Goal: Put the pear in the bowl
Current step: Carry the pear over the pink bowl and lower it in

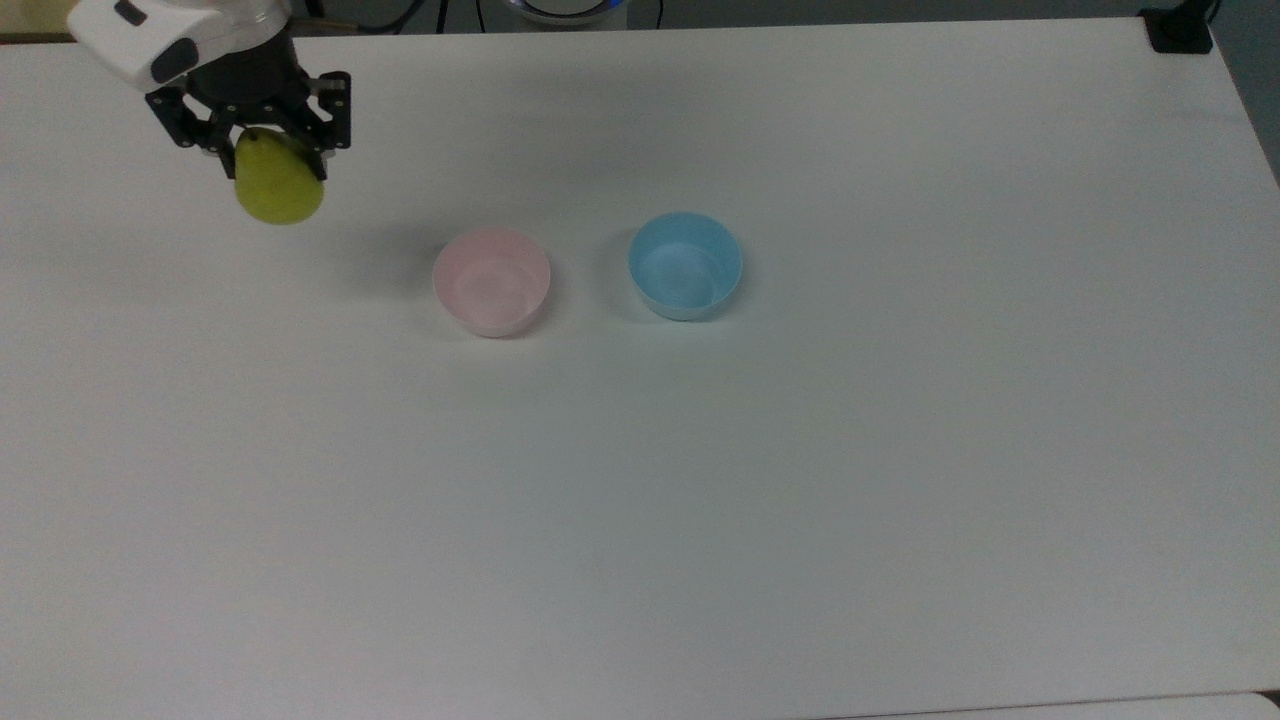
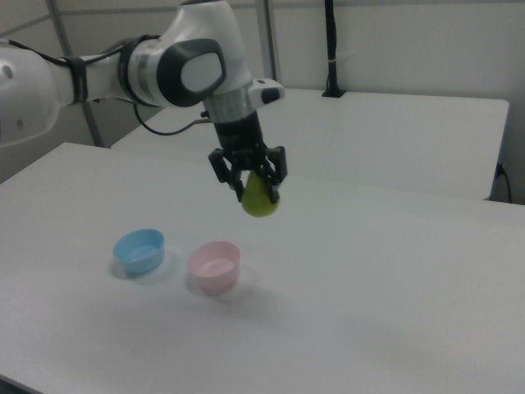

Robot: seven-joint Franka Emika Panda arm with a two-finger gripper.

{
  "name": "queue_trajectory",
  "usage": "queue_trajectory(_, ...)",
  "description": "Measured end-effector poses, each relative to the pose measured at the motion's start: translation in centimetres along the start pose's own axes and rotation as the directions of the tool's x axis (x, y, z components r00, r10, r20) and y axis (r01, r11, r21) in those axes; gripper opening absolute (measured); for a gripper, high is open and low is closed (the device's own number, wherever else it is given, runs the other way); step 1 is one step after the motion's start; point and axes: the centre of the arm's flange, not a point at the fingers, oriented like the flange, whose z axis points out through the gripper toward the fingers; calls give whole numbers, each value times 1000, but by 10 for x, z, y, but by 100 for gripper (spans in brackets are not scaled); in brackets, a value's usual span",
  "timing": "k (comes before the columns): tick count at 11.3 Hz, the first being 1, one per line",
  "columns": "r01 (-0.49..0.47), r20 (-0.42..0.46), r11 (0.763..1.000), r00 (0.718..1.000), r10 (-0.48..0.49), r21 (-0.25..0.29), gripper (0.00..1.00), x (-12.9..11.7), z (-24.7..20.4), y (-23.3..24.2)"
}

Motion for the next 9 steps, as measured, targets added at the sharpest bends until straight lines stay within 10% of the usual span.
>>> queue_trajectory(9,5,76,1000,997,-7,26,69,14,49,-150)
